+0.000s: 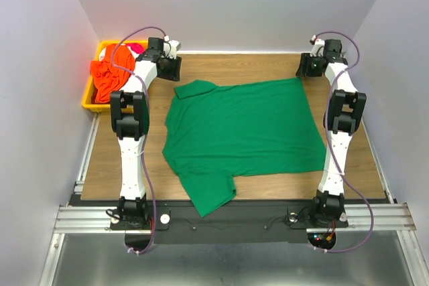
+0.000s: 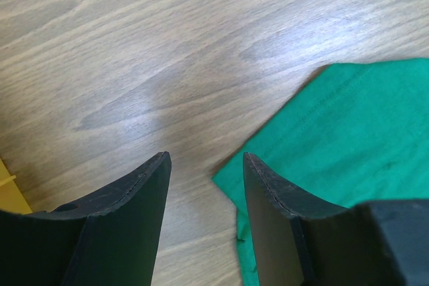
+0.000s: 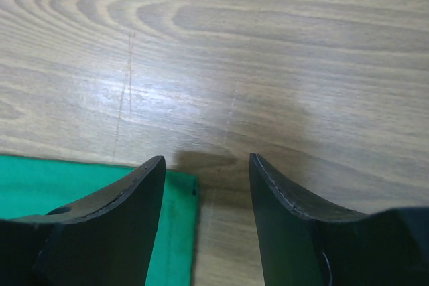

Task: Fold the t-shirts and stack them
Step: Flatten the tshirt out

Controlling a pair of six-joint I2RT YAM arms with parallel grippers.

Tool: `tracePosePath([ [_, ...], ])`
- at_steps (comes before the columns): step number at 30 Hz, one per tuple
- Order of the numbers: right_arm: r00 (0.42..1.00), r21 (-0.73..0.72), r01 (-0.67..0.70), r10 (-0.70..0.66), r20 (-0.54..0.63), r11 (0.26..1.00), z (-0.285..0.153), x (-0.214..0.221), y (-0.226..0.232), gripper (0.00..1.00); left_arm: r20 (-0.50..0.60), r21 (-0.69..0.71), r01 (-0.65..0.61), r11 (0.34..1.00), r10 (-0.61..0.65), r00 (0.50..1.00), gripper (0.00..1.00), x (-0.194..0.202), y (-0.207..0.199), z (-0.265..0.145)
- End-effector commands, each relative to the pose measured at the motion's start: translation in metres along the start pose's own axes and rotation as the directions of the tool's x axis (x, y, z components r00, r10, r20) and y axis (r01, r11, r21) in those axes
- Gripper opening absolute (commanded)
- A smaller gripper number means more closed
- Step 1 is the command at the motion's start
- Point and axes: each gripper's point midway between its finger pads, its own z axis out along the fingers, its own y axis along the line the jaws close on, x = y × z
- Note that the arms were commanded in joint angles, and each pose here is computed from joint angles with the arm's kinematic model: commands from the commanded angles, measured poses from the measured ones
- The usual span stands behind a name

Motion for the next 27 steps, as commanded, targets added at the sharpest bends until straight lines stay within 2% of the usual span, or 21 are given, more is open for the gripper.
tracePosePath([
  [1,1.0,-0.03,0.015,-0.015,0.008,0.999,0.013,0.004,0.015,0.57,0.036,-0.023,0.005,1.0,-0.004,0.999,0.59,-0.013,0.002,-0.007],
  [5,1.0,-0.037,0.018,-0.019,-0.014,0.999,0.014,0.014,0.017,0.44,0.015,-0.009,0.015,1.0,-0.014,1.0,0.59,-0.004,0.001,0.001],
  [6,1.0,-0.042,0.018,-0.019,-0.021,0.999,0.013,0.017,0.018,0.38,0.014,0.001,0.02,1.0,-0.02,1.0,0.59,-0.003,-0.001,0.003],
  [8,0.999,-0.048,0.026,-0.027,-0.026,0.999,0.012,0.02,0.02,0.31,0.008,0.006,0.029,1.0,-0.029,1.0,0.63,-0.001,-0.001,0.006],
  [11,0.999,-0.06,0.029,-0.031,-0.031,0.998,0.009,0.022,0.022,0.16,-0.003,0.034,0.044,0.998,-0.043,0.999,0.63,0.004,-0.007,0.011],
  [12,0.999,-0.061,0.029,-0.031,-0.033,0.998,0.009,0.023,0.022,0.16,-0.009,0.035,0.045,0.998,-0.045,0.999,0.63,0.006,-0.007,0.012],
  [13,0.999,-0.065,0.03,-0.032,-0.033,0.997,0.009,0.023,0.024,0.1,-0.015,0.048,0.055,0.997,-0.055,0.998,0.62,0.009,-0.009,0.013],
  [16,0.999,-0.074,0.026,-0.029,-0.036,0.997,0.008,0.024,0.025,0.01,-0.025,0.077,0.073,0.994,-0.071,0.997,0.6,0.014,-0.016,0.013],
  [27,0.999,-0.077,0.028,-0.03,-0.018,0.997,0.005,0.016,0.026,0.01,-0.05,0.11,0.141,0.984,-0.136,0.989,0.53,0.023,-0.028,0.005],
])
